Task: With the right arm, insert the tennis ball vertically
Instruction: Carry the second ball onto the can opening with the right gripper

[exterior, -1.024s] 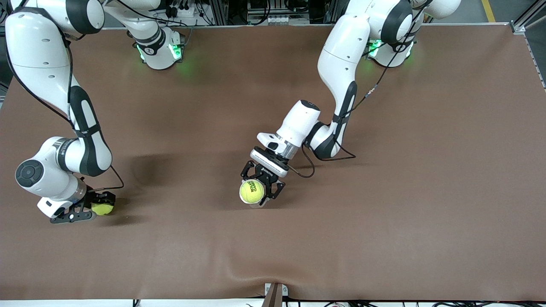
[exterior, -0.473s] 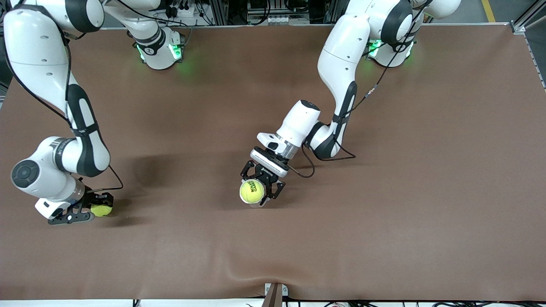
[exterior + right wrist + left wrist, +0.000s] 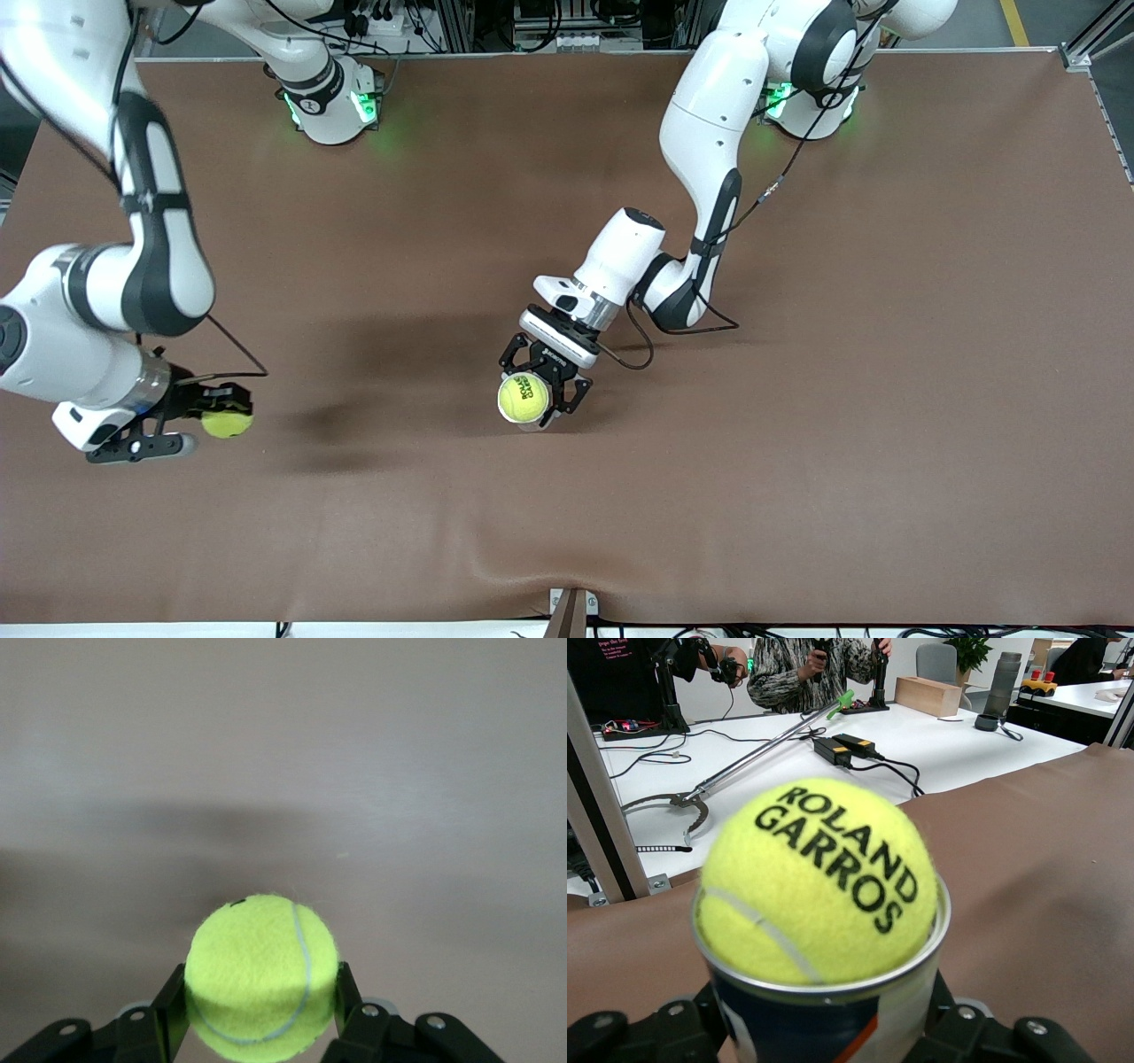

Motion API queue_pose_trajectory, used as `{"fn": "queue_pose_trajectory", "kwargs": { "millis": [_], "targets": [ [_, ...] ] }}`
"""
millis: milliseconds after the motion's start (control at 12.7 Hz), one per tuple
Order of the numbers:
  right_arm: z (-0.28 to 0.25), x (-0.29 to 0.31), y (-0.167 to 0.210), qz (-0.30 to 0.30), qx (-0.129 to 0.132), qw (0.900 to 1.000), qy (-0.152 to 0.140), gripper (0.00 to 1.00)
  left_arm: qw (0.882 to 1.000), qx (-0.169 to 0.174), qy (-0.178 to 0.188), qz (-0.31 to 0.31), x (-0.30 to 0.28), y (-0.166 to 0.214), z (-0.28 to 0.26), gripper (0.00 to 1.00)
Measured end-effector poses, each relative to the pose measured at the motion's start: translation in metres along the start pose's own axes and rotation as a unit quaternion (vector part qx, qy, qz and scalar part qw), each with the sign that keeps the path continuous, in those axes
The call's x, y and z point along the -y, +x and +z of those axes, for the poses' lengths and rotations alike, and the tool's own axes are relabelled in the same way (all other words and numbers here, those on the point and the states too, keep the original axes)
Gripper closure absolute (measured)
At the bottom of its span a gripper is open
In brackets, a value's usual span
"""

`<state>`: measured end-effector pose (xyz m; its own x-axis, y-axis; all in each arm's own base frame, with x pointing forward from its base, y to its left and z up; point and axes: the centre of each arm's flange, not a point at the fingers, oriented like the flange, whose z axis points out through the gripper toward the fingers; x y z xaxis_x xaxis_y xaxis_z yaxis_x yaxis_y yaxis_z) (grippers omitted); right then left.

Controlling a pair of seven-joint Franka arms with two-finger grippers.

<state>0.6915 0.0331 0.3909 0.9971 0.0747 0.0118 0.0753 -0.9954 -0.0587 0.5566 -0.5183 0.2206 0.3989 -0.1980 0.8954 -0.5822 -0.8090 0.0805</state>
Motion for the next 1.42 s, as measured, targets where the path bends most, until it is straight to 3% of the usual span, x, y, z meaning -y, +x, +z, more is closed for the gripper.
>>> {"fn": "queue_pose_trajectory", "kwargs": {
  "millis": [236,473,867,1103,1418],
  "targets": [
    [-0.062,0.108,-0.002,0.053,-0.002,0.999,0.004,0.33,1.0,0.0,0.0,0.0,0.0,0.0,0.0,0.15],
    [-0.091,0.202,-0.013,0.124,-0.016,0.992,0.012,0.33,1.0,-0.001,0.0,0.0,0.0,0.001,0.0,0.12],
    [-0.08,0.354,-0.03,0.234,-0.049,0.97,0.038,0.33,1.0,-0.001,-0.001,0.0,-0.001,0.001,0.0,0.12],
    [-0.058,0.39,-0.024,0.258,-0.083,0.96,0.067,0.33,1.0,-0.002,-0.001,0.0,-0.001,0.001,0.0,0.12],
    [-0.048,0.394,-0.022,0.261,-0.088,0.959,0.069,0.33,1.0,-0.002,-0.001,0.0,-0.001,0.001,0.0,0.15]
  ]
}}
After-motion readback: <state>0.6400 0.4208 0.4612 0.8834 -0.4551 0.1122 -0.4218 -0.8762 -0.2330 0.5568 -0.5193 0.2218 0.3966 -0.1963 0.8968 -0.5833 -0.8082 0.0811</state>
